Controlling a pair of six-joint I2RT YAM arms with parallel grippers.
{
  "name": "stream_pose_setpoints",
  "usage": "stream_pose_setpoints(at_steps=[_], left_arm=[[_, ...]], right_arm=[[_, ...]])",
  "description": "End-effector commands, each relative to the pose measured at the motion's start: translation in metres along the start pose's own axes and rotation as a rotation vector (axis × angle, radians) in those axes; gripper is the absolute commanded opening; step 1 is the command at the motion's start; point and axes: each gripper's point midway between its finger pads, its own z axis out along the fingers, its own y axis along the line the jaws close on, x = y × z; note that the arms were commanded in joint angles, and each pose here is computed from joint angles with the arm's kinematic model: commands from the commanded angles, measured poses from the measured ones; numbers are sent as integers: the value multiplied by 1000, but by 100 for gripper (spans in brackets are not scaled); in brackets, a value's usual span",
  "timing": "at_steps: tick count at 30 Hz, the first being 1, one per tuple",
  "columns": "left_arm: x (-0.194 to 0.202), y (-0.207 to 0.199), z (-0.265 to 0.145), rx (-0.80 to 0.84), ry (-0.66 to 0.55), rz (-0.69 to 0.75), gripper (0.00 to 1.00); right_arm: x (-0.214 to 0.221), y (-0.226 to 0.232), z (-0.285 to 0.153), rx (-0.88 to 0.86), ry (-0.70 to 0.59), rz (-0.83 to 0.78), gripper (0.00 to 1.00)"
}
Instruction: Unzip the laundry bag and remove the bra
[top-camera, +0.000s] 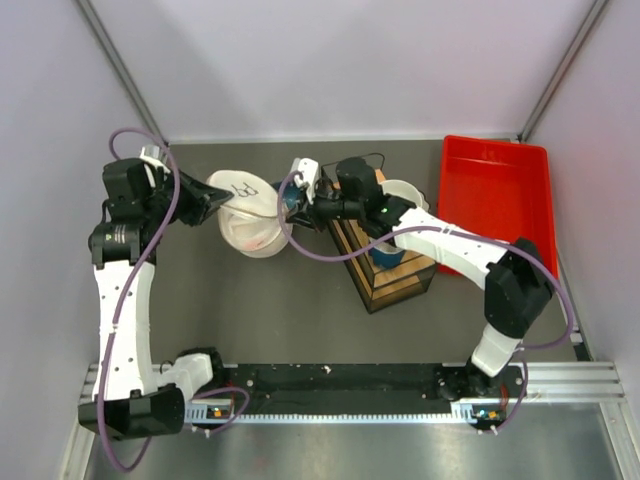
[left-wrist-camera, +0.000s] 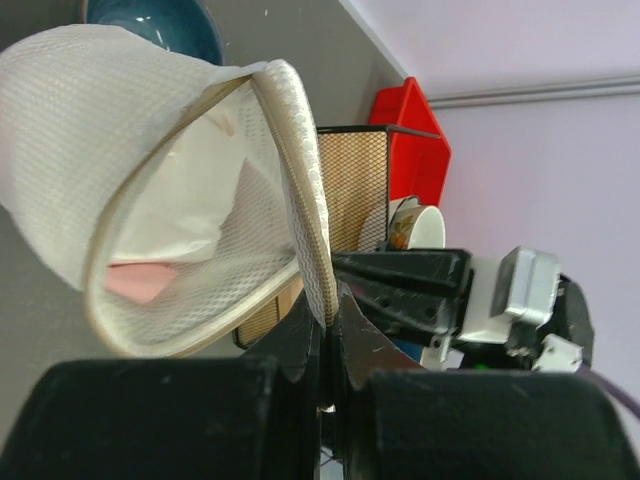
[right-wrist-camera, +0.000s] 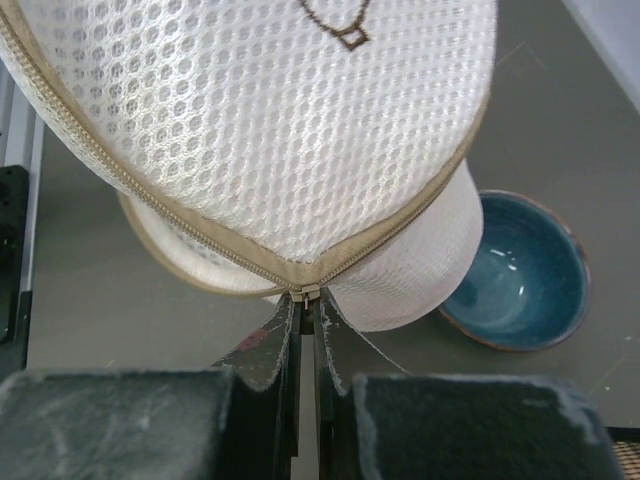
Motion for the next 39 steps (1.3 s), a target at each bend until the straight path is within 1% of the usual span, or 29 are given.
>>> stream_pose_setpoints(at_steps=[1, 3, 5, 6, 7, 8, 9, 11, 16, 19, 22, 25, 28, 29, 30, 31, 32, 33, 34, 35, 38, 39], left_arm=[[-14, -22, -18, 84, -30, 132, 0], [-9, -20, -16, 90, 10, 162, 0], [-6, -16, -14, 84, 32, 184, 0], [-4, -16, -14, 91, 45, 193, 0], [-2, -14, -14, 87, 51, 196, 0], [-2, -13, -14, 85, 53, 210, 0], [0, -12, -16, 82, 58, 212, 0], [0, -12, -17, 82, 58, 225, 0], [-3, -20, -20, 115, 54, 232, 0], [-5, -23, -22, 127, 55, 246, 0], [-2, -26, -24, 152, 68, 260, 0], [4, -21, -23, 157, 92, 258, 0], [13, -19, -20, 195, 115, 246, 0], [15, -20, -20, 210, 122, 219, 0], [20, -18, -19, 232, 138, 213, 0], [22, -18, -18, 233, 142, 207, 0], [23, -17, -20, 234, 142, 208, 0], [25, -14, -19, 224, 145, 199, 0], [25, -13, -20, 216, 140, 200, 0], [25, -12, -21, 205, 133, 210, 0], [25, -9, -22, 185, 124, 196, 0], [25, -5, -19, 177, 125, 182, 0]], right_arm=[[-19, -31, -14, 51, -49, -22, 0], [-19, -29, -8, 13, -49, -14, 0], [-33, -26, -5, -26, -65, -16, 0], [-27, -25, 1, -48, -52, 1, 0], [-41, -23, 1, -76, -71, -17, 0], [-42, -18, 4, -124, -69, -14, 0], [-36, -14, 6, -148, -40, -3, 0], [-39, -18, 11, -162, -27, -19, 0], [-51, -23, 9, -146, -41, -73, 0], [-49, -36, 6, -76, -13, -117, 0], [-47, -40, 1, -50, 15, -170, 0], [-56, -48, -1, -11, 5, -200, 0], [-74, -56, 2, 33, -57, -189, 0], [-89, -60, 3, 55, -118, -212, 0], [-89, -63, 6, 72, -135, -180, 0], [-90, -75, 7, 132, -141, -168, 0], [-90, -81, 9, 162, -142, -160, 3], [-97, -87, 8, 196, -151, -134, 9], [-92, -100, 8, 266, -136, -98, 17], [-94, -102, 6, 285, -141, -65, 32], [-98, -102, -6, 330, -160, 13, 42], [-92, -99, -8, 331, -155, 40, 43]])
